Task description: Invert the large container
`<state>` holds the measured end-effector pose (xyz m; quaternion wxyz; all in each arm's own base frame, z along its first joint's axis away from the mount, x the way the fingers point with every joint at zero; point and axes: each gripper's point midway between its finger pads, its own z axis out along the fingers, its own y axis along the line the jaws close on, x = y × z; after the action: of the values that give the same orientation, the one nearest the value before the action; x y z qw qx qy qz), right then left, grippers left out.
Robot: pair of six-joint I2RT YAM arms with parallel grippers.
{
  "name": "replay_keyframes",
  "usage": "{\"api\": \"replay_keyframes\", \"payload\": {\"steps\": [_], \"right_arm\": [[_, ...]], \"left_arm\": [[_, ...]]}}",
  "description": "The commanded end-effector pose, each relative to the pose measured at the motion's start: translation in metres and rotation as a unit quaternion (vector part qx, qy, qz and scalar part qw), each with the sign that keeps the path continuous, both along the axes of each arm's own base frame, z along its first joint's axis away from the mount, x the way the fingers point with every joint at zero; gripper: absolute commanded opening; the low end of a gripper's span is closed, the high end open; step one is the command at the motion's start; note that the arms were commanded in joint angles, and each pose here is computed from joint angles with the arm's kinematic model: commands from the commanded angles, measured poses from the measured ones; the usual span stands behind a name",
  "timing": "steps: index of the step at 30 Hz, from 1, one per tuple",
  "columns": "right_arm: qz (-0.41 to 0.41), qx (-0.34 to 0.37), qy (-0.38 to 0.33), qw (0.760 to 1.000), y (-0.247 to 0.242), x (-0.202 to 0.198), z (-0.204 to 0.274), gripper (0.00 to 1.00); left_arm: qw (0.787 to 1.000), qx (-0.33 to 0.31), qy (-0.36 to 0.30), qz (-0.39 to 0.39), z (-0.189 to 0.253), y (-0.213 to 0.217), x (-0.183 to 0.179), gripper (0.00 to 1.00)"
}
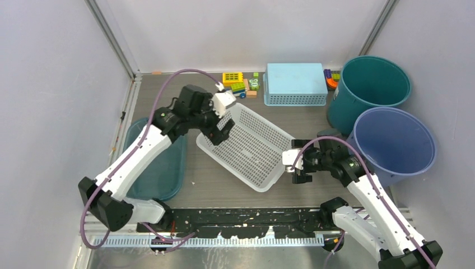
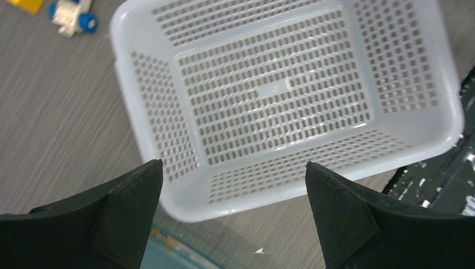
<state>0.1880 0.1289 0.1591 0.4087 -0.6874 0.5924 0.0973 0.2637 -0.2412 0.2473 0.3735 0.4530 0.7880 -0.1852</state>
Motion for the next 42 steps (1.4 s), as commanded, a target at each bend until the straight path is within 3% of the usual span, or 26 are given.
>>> {"api": "replay_keyframes", "payload": {"steps": [1, 11, 18, 28, 42], "right_arm": [[-0.006, -0.043, -0.052, 0.998, -0.001, 0.017, -0.007, 1.0], [0.025, -0.111, -0.136, 0.984, 0.006, 0.024, -0.045, 1.0], [0.023, -0.125, -0.2, 0.972, 0.012, 0.035, -0.039, 0.95], [0.058, -0.156, -0.236, 0.957, 0.017, 0.035, -0.041, 0.85], [-0.092, -0.17, -0.266, 0.944, 0.005, 0.088, -0.004, 0.8]], "left_arm": [[0.998, -0.023, -0.026, 0.06, 0.011, 0.037, 0.016, 1.0], [0.992, -0.033, -0.014, 0.123, -0.021, 0.103, 0.016, 1.0], [0.991, -0.044, -0.025, 0.122, -0.029, 0.112, -0.007, 1.0], [0.988, -0.067, -0.021, 0.137, -0.034, 0.123, -0.006, 1.0], [0.988, -0.082, -0.025, 0.13, -0.031, 0.123, -0.011, 1.0]]}}
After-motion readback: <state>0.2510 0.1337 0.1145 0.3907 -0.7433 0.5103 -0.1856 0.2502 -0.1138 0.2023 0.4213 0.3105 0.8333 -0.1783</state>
